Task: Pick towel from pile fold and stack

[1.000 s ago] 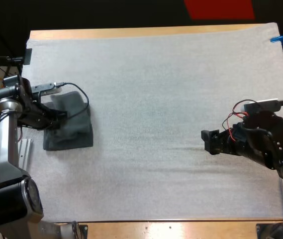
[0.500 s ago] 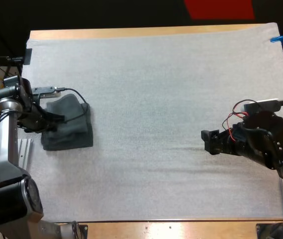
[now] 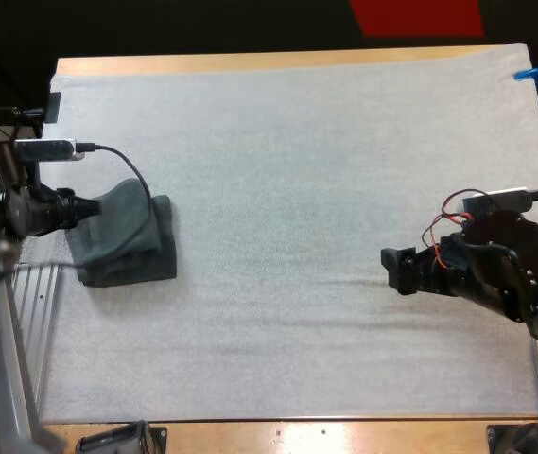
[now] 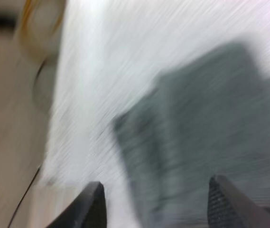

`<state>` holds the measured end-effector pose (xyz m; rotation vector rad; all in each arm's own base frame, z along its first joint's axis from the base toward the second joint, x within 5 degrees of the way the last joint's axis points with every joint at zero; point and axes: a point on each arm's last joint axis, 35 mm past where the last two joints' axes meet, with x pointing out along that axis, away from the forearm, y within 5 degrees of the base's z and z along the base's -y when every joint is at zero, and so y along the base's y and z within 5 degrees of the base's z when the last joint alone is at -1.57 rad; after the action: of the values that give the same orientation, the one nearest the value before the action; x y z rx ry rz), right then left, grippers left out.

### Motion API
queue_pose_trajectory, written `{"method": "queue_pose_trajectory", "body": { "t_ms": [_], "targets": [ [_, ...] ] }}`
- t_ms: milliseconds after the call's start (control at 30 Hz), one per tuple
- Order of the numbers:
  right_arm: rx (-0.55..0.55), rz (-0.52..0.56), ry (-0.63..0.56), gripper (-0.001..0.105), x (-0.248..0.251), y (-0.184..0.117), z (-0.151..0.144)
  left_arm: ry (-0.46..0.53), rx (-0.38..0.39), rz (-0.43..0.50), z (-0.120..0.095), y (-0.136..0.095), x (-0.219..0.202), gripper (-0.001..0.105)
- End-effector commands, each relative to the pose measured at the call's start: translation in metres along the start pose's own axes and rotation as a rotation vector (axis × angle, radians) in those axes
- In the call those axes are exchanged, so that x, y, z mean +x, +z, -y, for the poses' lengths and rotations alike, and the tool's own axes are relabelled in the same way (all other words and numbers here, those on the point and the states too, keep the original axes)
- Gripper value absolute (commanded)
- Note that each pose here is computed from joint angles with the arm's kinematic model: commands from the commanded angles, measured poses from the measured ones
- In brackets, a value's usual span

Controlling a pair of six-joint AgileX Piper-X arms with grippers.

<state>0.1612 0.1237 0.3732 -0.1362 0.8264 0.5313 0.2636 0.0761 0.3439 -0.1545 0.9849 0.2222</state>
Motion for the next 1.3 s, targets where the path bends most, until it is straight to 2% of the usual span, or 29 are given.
{"method": "queue_pose_trajectory", "body": {
  "t_ms": [0, 100, 200, 300, 433, 533, 700, 800, 900, 1033, 1133, 1267],
  "targets": [
    [-0.001, 0.026, 0.01, 0.08, -0.002, 0.002, 0.0, -0.07, 0.011, 0.053, 0.008, -0.001, -0.018, 0.046],
    [-0.018, 0.067, 0.016, 0.08, -0.003, 0.007, 0.0, -0.108, 0.059, 0.157, 0.021, -0.01, -0.055, 0.046],
    [-0.063, 0.119, 0.018, 0.08, -0.003, 0.013, -0.001, -0.149, 0.109, 0.237, 0.034, -0.019, -0.083, 0.046],
    [-0.055, 0.134, -0.014, 0.08, 0.001, 0.017, 0.008, -0.192, 0.156, 0.294, 0.044, -0.029, -0.104, 0.046],
    [-0.029, 0.118, -0.053, 0.08, 0.006, 0.02, 0.033, -0.231, 0.197, 0.321, 0.051, -0.041, -0.121, 0.046],
    [0.029, 0.12, -0.075, 0.08, 0.004, 0.019, 0.062, -0.244, 0.212, 0.31, 0.052, -0.05, -0.128, 0.046],
    [0.116, 0.105, -0.211, 0.08, -0.015, 0.006, 0.109, -0.243, 0.212, 0.322, 0.049, -0.064, -0.131, 0.046],
    [0.137, 0.08, -0.295, 0.08, -0.033, -0.008, 0.125, -0.244, 0.214, 0.331, 0.047, -0.072, -0.132, 0.046],
    [0.162, 0.11, -0.364, 0.08, -0.054, -0.017, 0.125, -0.245, 0.218, 0.354, 0.045, -0.079, -0.134, 0.046],
    [0.101, 0.145, -0.448, 0.08, -0.077, -0.025, 0.112, -0.249, 0.218, 0.393, 0.042, -0.09, -0.142, 0.046],
    [0.08, 0.199, -0.466, 0.08, -0.101, -0.037, 0.093, -0.263, 0.235, 0.45, 0.039, -0.104, -0.152, 0.046],
    [0.037, 0.343, -0.512, 0.08, -0.14, -0.06, 0.061, -0.293, 0.278, 0.546, 0.033, -0.134, -0.165, 0.046]
  ]
}}
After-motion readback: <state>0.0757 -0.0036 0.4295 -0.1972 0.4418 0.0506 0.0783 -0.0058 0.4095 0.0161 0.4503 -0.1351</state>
